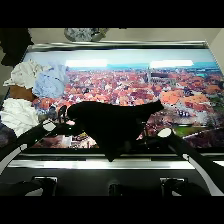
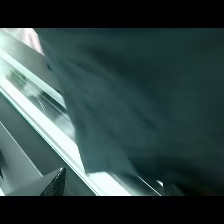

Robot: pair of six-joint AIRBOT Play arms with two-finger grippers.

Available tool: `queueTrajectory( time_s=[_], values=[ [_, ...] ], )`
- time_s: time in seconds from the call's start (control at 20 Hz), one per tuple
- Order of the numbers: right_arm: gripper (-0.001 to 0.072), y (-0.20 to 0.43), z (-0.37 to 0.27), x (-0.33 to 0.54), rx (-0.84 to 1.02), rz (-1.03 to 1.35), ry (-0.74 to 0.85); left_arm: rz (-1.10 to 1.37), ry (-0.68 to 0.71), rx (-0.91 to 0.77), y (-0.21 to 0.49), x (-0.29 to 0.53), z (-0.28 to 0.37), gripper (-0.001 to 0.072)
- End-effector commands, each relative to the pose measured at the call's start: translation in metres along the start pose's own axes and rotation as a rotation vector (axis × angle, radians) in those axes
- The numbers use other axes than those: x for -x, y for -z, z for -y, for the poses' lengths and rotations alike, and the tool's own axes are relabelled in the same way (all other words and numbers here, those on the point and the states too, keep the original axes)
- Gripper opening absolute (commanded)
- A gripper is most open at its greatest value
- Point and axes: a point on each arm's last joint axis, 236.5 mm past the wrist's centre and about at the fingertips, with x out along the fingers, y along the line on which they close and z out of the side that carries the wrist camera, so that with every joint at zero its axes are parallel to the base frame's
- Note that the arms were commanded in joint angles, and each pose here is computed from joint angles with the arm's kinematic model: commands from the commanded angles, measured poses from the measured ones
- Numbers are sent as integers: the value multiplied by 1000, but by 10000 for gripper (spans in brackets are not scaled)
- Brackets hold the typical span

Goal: Fold the shirts.

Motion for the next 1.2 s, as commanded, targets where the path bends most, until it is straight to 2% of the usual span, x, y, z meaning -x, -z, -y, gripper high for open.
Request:
queueTrajectory(
  time_s=[0.0,0.2,0.25,0.3,0.35,0.4,0.6,0.75,0.85,0.95,1.05,1.15],
  values=[
    [708,7,-14,-31,-70,8,-12,1,0,-16,0,0,0,28],
    [705,7,-26,-54,-114,17,-39,-4,1,-16,1,0,0,28],
    [677,-2,-28,-56,-121,56,-36,-6,1,-16,1,0,0,28],
    [576,-11,-30,-56,-106,85,-34,-7,1,-16,1,0,0,28],
    [323,-21,-30,-54,-75,117,-22,-11,2,-16,2,0,0,28],
    [38,-29,-32,-52,-25,134,-14,-16,3,-16,4,1,1,28],
    [40,-59,-34,-43,152,187,74,-28,19,-24,7,8,6,27],
    [40,-107,-80,5,475,263,137,100,-1,-146,-28,50,15,25],
    [40,-163,-124,100,634,469,222,287,-5,-228,-72,114,32,25],
    [40,-208,-162,244,740,792,416,529,5,-217,-116,207,48,25],
    [40,-204,-197,387,789,1082,632,781,7,-216,-142,314,61,24],
    [41,-166,-229,487,822,1273,815,992,-10,-201,-143,407,68,25]
  ],
)
